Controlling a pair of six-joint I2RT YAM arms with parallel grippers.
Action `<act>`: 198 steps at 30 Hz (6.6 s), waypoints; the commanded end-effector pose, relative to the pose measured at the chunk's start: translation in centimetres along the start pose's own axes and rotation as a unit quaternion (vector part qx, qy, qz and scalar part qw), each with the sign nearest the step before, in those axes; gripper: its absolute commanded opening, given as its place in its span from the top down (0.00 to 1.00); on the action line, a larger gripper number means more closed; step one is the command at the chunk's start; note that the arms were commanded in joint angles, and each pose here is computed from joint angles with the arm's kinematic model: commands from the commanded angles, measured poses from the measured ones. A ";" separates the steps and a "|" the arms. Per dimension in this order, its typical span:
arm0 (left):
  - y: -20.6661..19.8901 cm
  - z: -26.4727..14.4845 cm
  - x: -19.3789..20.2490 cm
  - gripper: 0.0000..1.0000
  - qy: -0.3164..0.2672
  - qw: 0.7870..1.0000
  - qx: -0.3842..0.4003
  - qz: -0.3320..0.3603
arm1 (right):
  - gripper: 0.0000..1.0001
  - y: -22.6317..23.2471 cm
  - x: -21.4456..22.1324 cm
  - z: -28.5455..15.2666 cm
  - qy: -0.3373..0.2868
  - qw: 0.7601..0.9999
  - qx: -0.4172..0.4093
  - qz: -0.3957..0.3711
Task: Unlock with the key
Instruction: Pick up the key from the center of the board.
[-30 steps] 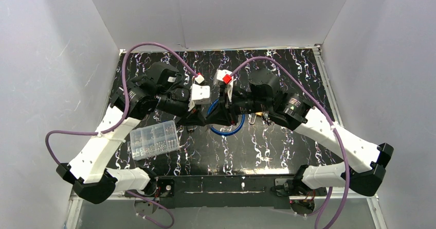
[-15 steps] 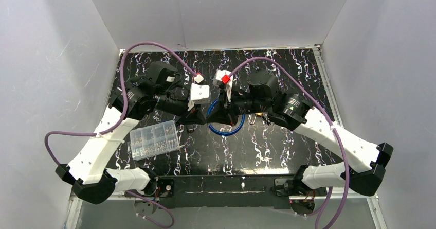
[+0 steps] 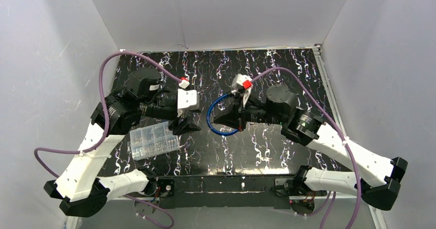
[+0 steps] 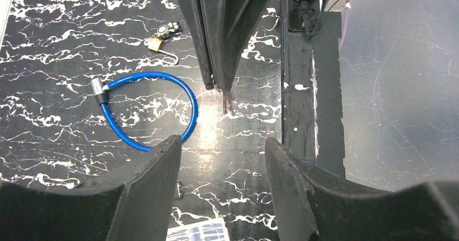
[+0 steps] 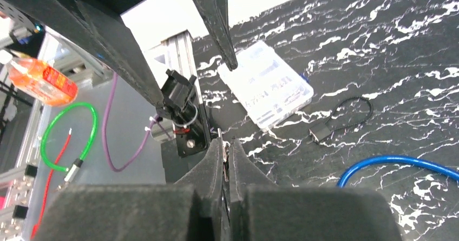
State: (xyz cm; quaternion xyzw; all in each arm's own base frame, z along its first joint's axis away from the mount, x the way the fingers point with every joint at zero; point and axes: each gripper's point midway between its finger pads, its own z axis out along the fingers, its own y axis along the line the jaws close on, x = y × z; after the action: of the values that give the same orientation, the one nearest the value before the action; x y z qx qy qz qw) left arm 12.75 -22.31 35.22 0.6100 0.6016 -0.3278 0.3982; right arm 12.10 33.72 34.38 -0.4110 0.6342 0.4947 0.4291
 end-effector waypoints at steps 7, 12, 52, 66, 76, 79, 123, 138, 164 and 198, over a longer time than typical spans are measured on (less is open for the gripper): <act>-0.1 1.2 -0.8 0.45 -0.039 0.999 0.009 -0.030 | 0.99 2.2 -6.7 -1.5 -0.151 0.988 -0.028 -0.016; 0.5 1.2 -2.1 0.56 -0.065 0.998 -0.003 -0.026 | 0.99 2.7 -7.1 -1.2 -0.150 0.988 -0.043 -0.018; 0.7 0.9 -2.2 0.82 -0.059 0.998 -0.006 -0.005 | 0.99 2.7 -6.9 -0.4 -0.142 0.988 -0.053 -0.018; 1.9 0.1 -2.1 1.00 -0.036 0.998 -0.039 0.033 | 0.42 2.9 -5.8 -2.1 -0.119 0.992 -0.038 -0.030; 0.0 -1.2 2.0 1.00 0.095 0.988 0.027 0.121 | 0.33 1.3 -7.7 -5.6 -0.125 0.985 0.052 -0.105; -0.7 -2.4 5.3 1.00 0.198 0.963 0.059 0.176 | 0.34 0.6 -7.8 -6.0 -0.128 0.983 0.070 -0.109; 3.9 -1.1 -7.3 1.00 0.108 0.460 -0.237 0.849 | 0.25 -1.1 -3.9 -2.4 -0.183 0.983 0.010 -0.029; 4.7 -1.9 -7.9 1.00 0.084 0.550 -0.257 0.790 | 0.30 -2.1 -6.1 -0.4 -0.239 0.970 0.018 -0.048; 5.7 -3.3 -7.4 1.00 0.101 0.627 -0.269 0.724 | 0.50 -2.3 -10.6 0.5 -0.315 0.947 0.026 -0.061; 0.1 -2.8 -1.6 1.00 0.103 0.958 -0.097 0.248 | 0.64 0.7 -6.1 -2.9 -0.256 0.966 -0.031 0.027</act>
State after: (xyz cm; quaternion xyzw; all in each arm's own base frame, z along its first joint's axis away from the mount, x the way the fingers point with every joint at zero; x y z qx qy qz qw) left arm 15.53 -21.24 41.65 0.7509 0.3823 0.0170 0.5383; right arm 16.09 31.65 41.68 -0.2357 0.4978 0.5571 0.6215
